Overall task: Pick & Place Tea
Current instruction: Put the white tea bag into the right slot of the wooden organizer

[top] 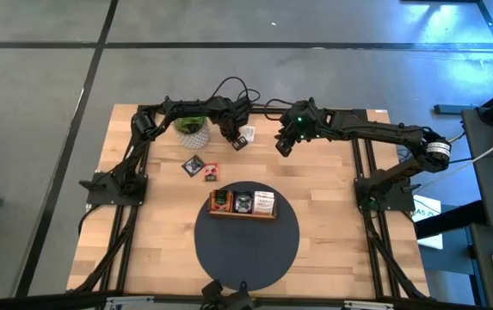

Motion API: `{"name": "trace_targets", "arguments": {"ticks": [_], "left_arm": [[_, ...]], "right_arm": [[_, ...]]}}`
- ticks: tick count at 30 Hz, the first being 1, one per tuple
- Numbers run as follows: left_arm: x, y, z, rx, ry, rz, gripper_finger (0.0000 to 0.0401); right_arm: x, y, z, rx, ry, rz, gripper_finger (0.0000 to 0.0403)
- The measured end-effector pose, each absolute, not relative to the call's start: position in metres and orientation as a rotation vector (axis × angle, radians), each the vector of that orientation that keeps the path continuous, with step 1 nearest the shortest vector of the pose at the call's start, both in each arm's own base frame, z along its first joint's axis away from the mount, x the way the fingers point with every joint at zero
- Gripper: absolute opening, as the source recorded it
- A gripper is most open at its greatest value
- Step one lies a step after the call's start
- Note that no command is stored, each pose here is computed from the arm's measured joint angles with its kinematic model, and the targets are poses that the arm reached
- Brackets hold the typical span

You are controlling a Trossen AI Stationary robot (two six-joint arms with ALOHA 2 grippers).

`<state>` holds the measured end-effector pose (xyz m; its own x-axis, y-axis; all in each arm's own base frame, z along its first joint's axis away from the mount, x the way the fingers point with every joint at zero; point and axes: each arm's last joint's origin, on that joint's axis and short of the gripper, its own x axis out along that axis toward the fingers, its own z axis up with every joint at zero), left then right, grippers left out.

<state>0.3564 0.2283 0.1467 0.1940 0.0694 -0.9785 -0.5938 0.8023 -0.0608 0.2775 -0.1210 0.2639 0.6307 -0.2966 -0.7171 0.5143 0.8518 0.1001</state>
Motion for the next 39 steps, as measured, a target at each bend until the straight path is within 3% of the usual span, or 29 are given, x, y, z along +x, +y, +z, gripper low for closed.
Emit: {"name": "trace_targets", "arguments": {"ticks": [6,13,21,30,39], "left_arm": [[0.370,0.237,0.173,-0.424,1.177,0.525,0.0003],[0.375,0.240,0.144,-0.451,1.220,0.507,0.0003],[0.372,0.238,0.144,-0.517,1.271,0.453,0.0002],[0.381,0.199,0.140,-0.535,1.403,0.369,0.0002],[0.419,0.141,0.140,-0.534,1.303,0.315,0.0002]], "right_arm": [[0.277,-0.121,0.263,0.327,0.761,-0.478,0.0133],[0.277,-0.120,0.263,0.337,0.763,-0.453,0.0133],[0.277,-0.120,0.263,0.335,0.762,-0.454,0.0133],[0.278,-0.119,0.263,0.372,0.756,-0.446,0.0133],[0.278,-0.110,0.260,0.491,0.785,-0.473,0.0133]]}}
